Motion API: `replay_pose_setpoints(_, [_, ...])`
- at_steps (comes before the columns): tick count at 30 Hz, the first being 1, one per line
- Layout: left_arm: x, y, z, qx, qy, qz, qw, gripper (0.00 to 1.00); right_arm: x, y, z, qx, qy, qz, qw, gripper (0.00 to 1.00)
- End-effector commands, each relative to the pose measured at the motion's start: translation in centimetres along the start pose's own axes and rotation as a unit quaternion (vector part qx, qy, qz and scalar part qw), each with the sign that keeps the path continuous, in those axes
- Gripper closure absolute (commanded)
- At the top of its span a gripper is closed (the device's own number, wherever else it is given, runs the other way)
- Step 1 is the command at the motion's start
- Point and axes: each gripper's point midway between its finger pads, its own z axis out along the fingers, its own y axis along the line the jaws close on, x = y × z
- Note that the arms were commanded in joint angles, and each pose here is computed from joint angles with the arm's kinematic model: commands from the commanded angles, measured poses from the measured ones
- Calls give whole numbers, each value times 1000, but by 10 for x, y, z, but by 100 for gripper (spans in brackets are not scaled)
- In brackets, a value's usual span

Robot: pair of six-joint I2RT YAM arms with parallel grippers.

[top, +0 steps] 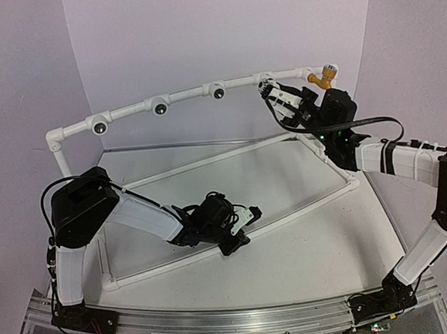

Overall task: Install the water faucets
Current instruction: Screw the water faucet onto the adaptor.

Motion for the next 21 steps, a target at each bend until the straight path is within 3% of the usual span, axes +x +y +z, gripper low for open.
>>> replay_pose_setpoints(1, [158, -33, 9, 30, 235, -26, 971, 100, 50, -33, 7, 84, 101, 80, 988, 100])
replay_pose_setpoints(21, [160, -33, 9, 27, 235, -27, 971, 100, 76, -17, 5, 107, 135, 177, 969, 100])
